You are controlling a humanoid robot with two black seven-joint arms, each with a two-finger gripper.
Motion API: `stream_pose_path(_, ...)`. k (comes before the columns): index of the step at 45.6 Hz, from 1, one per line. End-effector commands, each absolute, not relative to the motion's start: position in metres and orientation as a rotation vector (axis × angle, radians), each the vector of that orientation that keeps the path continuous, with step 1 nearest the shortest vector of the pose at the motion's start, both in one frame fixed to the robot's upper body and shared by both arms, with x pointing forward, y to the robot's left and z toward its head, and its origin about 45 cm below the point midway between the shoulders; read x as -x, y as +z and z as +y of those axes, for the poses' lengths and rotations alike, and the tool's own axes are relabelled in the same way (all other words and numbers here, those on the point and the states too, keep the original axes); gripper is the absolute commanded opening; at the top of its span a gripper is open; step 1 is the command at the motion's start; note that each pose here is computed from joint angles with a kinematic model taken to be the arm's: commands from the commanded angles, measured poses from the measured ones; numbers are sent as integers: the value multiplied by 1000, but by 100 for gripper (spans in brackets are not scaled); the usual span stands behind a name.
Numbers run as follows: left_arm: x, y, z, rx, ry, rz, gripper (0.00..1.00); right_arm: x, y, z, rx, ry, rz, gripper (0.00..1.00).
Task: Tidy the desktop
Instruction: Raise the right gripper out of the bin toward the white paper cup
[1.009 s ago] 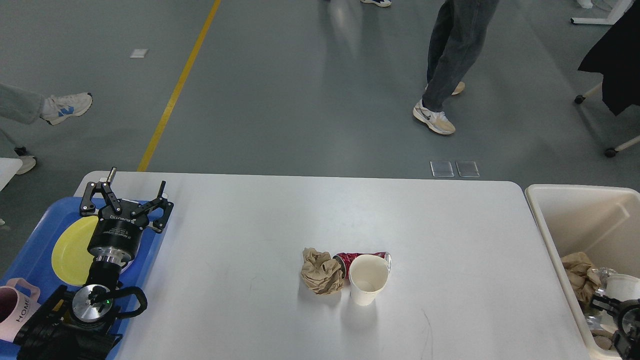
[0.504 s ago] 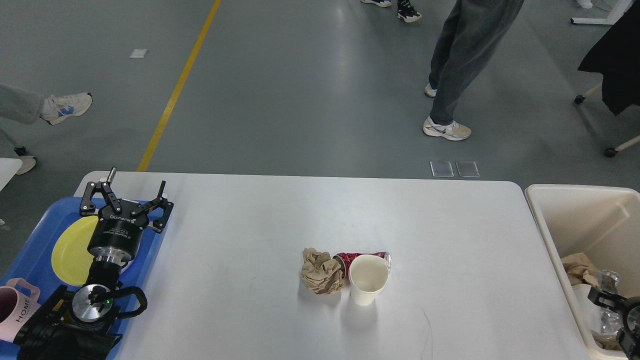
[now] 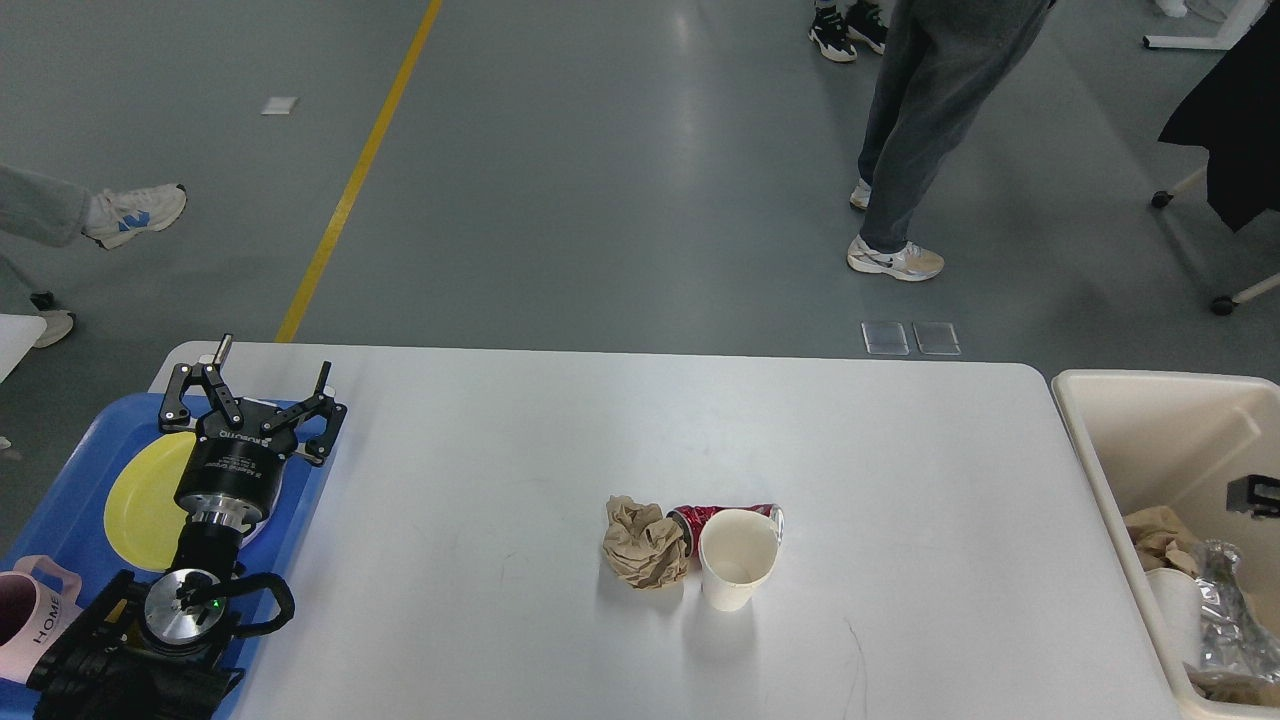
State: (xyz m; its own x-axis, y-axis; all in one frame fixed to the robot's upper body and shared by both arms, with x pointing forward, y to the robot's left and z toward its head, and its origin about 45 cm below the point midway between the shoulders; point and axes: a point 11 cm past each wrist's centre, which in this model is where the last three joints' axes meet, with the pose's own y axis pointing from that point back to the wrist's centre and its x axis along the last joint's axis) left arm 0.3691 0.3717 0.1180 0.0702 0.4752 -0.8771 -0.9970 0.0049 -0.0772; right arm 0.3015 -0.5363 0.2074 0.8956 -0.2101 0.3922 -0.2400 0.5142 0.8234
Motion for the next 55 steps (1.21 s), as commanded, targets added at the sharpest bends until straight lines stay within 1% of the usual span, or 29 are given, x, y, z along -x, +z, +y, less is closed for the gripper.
stream_pose_path(1, -369, 118, 372, 882, 1358, 780, 96, -324, 251, -485, -1101, -23, -312, 100)
stream_pose_path(5, -369, 118, 372, 882, 1358, 780, 96, -340, 292, -448, -1148, -57, -213, 100)
stream_pose_path(10, -369, 117, 372, 882, 1360, 781, 96, -349, 340, -398, -1183, -15, -126, 100)
stream_pose_path(19, -369, 118, 373, 882, 1363, 779, 96, -327, 368, -309, -1285, 118, 19, 100)
stream_pose_path(26, -369, 118, 373, 882, 1363, 779, 96, -309, 389, -273, -1342, 164, 12, 100)
stream_pose_path(45, -369, 118, 372, 884, 1359, 779, 96, -315, 382, -251, -1377, 215, 5, 100)
stream_pose_path(50, -369, 118, 372, 883, 1359, 780, 96, -322, 362, -243, -1403, 234, 11, 100)
stream_pose_path(55, -369, 118, 372, 883, 1359, 780, 96, -314, 335, -202, -1522, 253, 122, 100)
